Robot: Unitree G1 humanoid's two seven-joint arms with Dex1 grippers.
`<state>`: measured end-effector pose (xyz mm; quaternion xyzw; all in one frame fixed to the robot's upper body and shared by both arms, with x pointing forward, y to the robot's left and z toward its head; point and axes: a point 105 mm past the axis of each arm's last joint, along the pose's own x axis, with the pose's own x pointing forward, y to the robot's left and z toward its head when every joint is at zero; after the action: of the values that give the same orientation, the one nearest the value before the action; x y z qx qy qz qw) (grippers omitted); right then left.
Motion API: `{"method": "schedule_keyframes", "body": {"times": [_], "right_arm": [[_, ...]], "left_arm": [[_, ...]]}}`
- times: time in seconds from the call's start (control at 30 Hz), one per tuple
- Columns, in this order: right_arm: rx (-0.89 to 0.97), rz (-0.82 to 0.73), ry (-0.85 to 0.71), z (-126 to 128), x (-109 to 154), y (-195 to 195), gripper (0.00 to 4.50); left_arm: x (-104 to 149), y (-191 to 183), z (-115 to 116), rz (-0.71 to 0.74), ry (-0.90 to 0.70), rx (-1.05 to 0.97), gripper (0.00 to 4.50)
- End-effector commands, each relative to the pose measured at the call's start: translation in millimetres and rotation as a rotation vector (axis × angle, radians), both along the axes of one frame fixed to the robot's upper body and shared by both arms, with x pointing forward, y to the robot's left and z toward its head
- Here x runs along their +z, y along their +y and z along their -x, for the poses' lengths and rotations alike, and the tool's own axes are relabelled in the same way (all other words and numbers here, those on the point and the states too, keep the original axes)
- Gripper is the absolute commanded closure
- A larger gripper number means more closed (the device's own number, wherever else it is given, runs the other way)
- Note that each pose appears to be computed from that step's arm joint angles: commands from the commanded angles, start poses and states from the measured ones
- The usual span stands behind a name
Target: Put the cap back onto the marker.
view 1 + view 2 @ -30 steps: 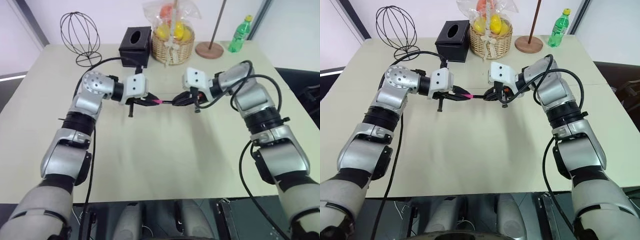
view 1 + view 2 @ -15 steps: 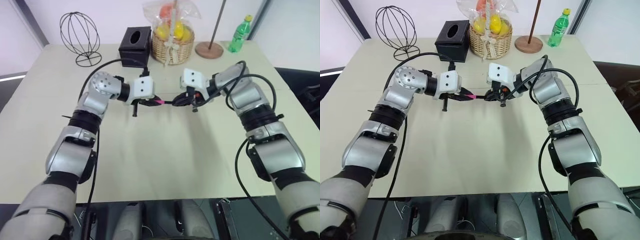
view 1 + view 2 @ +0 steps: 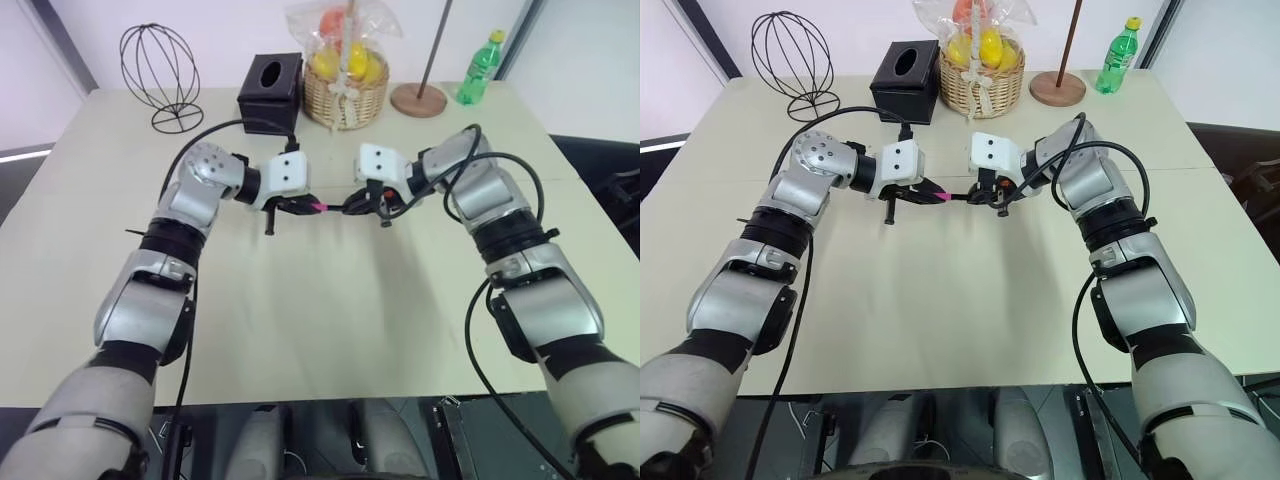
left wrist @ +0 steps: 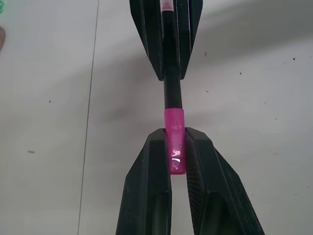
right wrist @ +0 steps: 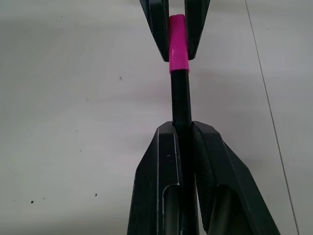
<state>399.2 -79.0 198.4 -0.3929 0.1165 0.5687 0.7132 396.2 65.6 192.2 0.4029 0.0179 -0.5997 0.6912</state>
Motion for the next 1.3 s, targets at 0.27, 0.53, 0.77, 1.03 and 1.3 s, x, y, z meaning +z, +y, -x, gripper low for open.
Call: {"method": "schedule_keyframes", "body": {"times": [0.27,0.53,0.77,1.03,1.3], "right_arm": [[-0.009,0.028,-0.130,-11.7,19.1,-5.7,4.50],[-0.051,0.039,-0.119,-17.4,13.2,-17.5,4.50],[-0.286,-0.070,-0.192,-30.8,20.7,-54.5,4.50],[-0.661,-0.299,-0.045,8.7,-1.9,-114.4,4.50],[-0.932,-0.269,-0.015,34.4,-36.0,-161.4,4.50]], "left_arm": [[7.6,4.7,-6.7,-0.099,-0.088,0.022,1.22],[20.5,17.3,-20.1,-0.072,-0.156,0.113,1.22],[48.7,63.5,-29.6,0.108,-0.178,0.316,1.22],[29.2,113.8,-1.7,0.453,-0.047,0.627,1.22],[15.0,113.5,18.0,0.651,-0.015,0.837,1.22]]}}
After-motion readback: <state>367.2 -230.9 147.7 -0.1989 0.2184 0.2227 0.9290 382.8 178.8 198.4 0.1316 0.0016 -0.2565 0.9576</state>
